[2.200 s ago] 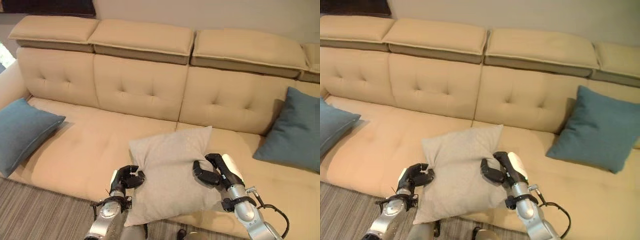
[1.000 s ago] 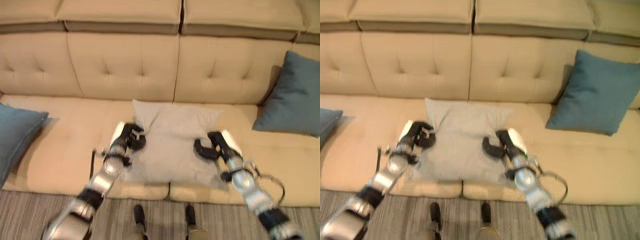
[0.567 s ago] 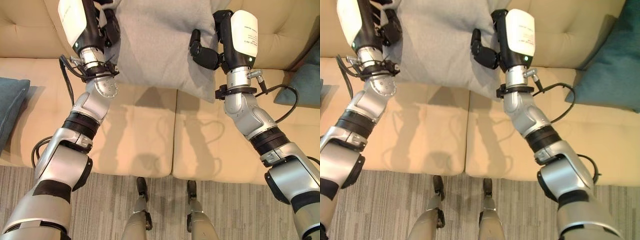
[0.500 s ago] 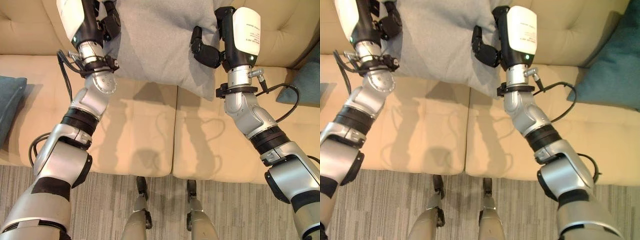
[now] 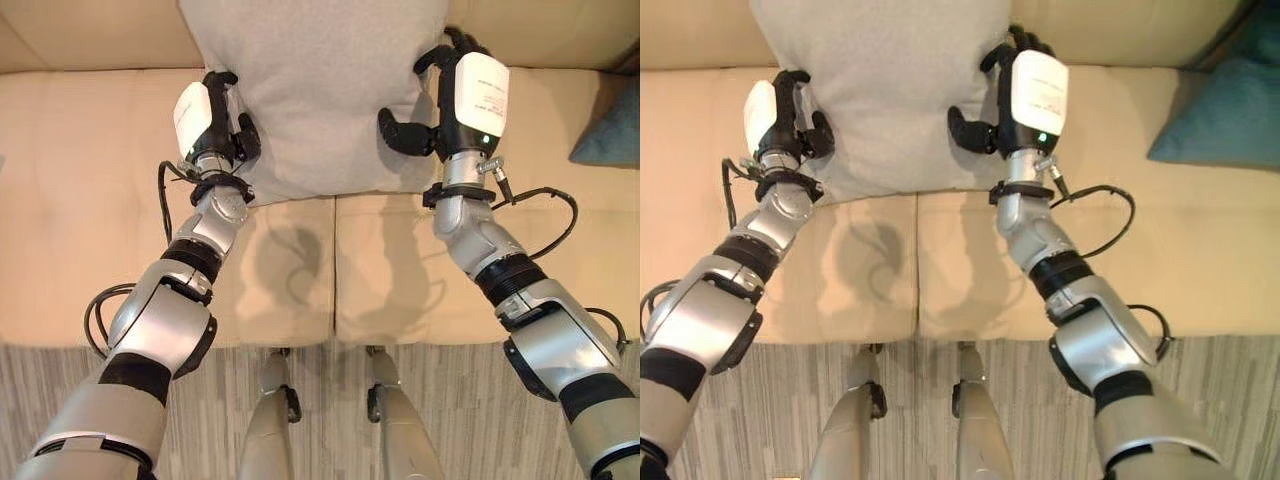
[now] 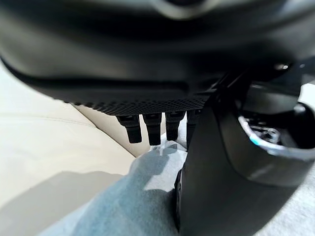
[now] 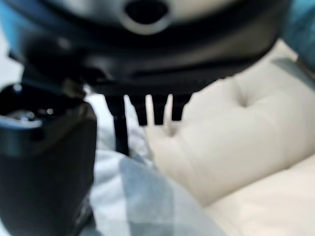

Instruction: Pick up all the scattered cushions and arrange them neatly on the sofa.

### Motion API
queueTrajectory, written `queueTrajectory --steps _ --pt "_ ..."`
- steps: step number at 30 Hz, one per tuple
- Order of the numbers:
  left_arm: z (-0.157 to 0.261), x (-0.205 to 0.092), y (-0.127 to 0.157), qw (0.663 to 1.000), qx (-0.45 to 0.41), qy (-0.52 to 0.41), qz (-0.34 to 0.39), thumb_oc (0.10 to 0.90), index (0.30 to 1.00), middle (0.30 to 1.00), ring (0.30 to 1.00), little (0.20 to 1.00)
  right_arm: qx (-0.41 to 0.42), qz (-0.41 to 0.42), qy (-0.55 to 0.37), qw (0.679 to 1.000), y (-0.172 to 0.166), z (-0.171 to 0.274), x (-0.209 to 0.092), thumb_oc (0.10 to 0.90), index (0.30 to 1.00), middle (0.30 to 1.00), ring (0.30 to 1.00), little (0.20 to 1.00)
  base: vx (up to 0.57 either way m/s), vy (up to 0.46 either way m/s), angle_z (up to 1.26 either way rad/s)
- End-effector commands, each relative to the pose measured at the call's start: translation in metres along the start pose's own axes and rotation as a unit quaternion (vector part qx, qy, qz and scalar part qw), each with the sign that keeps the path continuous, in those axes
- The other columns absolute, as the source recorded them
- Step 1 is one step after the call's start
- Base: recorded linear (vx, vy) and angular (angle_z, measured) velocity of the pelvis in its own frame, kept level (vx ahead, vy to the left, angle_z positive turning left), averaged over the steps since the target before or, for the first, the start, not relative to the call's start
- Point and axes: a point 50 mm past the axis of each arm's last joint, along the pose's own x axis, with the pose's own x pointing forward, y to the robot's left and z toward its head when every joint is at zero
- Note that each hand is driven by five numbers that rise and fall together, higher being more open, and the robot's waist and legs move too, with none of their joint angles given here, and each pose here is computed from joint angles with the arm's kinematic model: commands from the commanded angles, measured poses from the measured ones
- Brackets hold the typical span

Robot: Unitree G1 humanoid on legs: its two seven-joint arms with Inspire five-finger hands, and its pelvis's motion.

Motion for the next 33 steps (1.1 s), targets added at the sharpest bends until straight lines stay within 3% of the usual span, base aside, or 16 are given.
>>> queueTrajectory --steps 1,5,8,15,18,19,24,28,33 --pt "-0.006 0.003 0.005 0.999 0.042 0.010 0.007 0.800 0.900 0.900 0.900 0.900 0.086 -0.088 -0.002 0.992 -0.023 0.026 0.028 0.800 0.900 0.900 0.900 0.900 0.01 0.002 0.18" --pt "0.003 0.010 0.018 0.998 0.046 -0.007 0.038 0.800 0.900 0.900 0.900 0.900 0.174 -0.117 0.045 0.977 -0.024 0.019 0.019 0.800 0.900 0.900 0.900 0.900 0.01 -0.004 0.06" --pt "0.018 0.013 0.029 0.996 -0.024 -0.035 0.073 0.800 0.900 0.900 0.900 0.900 0.195 -0.126 0.065 0.971 -0.025 0.008 0.011 0.800 0.900 0.900 0.900 0.900 0.01 -0.017 -0.04" --pt "0.025 0.010 0.055 0.985 -0.091 -0.092 0.116 0.800 0.900 0.900 0.900 0.900 0.212 -0.126 0.103 0.964 -0.021 -0.024 -0.019 0.800 0.900 0.900 0.900 0.900 0.00 -0.002 0.00" --pt "0.012 -0.002 0.061 0.976 -0.125 -0.087 0.158 0.800 0.900 0.900 0.900 0.900 0.227 -0.131 0.126 0.957 -0.020 -0.040 -0.039 0.800 0.900 0.900 0.900 0.900 0.02 -0.020 0.11" --pt "-0.009 -0.012 0.076 0.958 -0.010 -0.086 0.272 0.800 0.900 0.900 0.900 0.900 0.217 -0.132 0.130 0.959 -0.015 -0.050 -0.060 0.800 0.900 0.900 0.900 0.900 0.04 -0.026 0.12" --pt "-0.041 -0.031 0.072 0.949 -0.152 -0.006 0.276 0.800 0.900 0.900 0.900 0.900 0.224 -0.094 0.155 0.957 -0.006 -0.060 -0.090 0.800 0.900 0.900 0.900 0.900 0.01 -0.008 0.01" --pt "-0.092 -0.091 0.036 0.948 -0.232 0.071 0.208 0.800 0.900 0.900 0.900 0.900 0.200 -0.054 0.196 0.958 -0.015 -0.095 -0.136 0.800 0.900 0.900 0.900 0.900 0.07 -0.021 -0.02" --pt "-0.152 -0.172 0.007 0.934 -0.261 0.199 0.139 0.800 0.900 0.900 0.900 0.900 0.143 -0.016 0.275 0.951 -0.032 -0.141 -0.191 0.800 0.900 0.900 0.900 0.900 0.07 0.002 0.03"
